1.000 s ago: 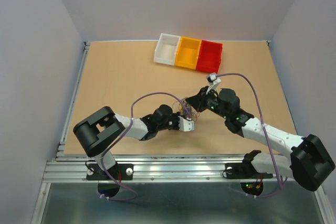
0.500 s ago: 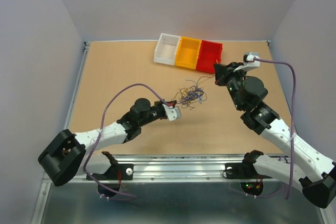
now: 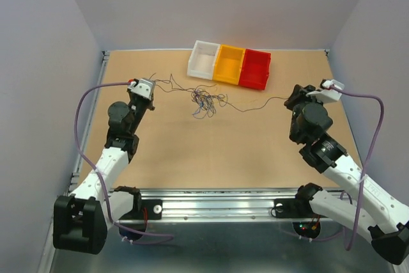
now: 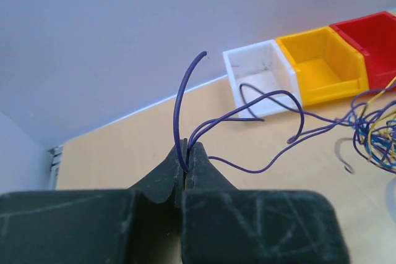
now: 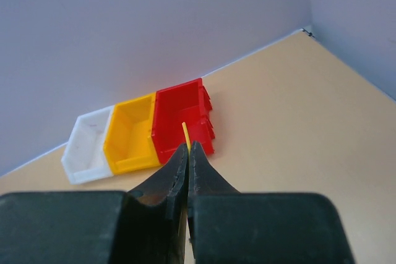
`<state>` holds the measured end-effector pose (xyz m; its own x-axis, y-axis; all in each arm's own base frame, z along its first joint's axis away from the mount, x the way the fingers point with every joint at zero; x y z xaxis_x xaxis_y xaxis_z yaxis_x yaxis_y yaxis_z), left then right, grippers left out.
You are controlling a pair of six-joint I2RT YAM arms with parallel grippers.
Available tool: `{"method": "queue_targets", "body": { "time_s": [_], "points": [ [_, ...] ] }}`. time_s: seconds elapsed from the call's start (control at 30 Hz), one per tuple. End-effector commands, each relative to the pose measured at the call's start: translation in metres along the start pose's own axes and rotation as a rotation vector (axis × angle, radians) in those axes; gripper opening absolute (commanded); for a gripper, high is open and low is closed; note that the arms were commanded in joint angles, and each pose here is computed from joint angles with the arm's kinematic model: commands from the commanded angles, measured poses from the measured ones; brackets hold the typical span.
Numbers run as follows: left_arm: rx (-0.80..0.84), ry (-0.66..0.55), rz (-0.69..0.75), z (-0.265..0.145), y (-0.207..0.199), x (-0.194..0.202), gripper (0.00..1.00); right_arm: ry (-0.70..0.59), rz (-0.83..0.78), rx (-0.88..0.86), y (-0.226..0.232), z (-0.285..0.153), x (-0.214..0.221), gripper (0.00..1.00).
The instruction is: Untangle the cables
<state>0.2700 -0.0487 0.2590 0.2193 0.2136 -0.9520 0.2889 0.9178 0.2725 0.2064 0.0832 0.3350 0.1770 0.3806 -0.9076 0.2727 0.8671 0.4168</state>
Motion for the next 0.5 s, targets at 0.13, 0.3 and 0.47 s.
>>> {"method": "queue_targets", "body": {
  "time_s": [0.13, 0.3, 0.47],
  "points": [
    [0.376, -0.132, -0.011, 0.002, -0.026, -0.019, 0.00, 0.222, -0.133, -0.413, 0.023, -0.006, 0.047, 0.51],
    [0.602, -0.191, 0.016, -0.008, -0.042, -0.022, 0.00, 0.432, -0.271, -0.683, 0.054, 0.003, 0.098, 0.89],
    [0.667, -0.221, 0.029, -0.015, -0.048, -0.029, 0.00, 0.609, -0.351, -1.182, 0.086, 0.003, 0.171, 0.85]
  ]
}}
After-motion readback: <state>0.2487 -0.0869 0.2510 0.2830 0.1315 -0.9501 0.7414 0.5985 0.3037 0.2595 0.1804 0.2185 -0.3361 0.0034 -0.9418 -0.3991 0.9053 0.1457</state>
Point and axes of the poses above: each gripper's point midway between its finger pads, its own z axis out along the fingers, its own y axis along the line the jaws close on, x = y × z, the point moved 10 cm from there along -z, back along the fingers, and after that the axes turned 2 degrees about z, right-handed, at the moved point
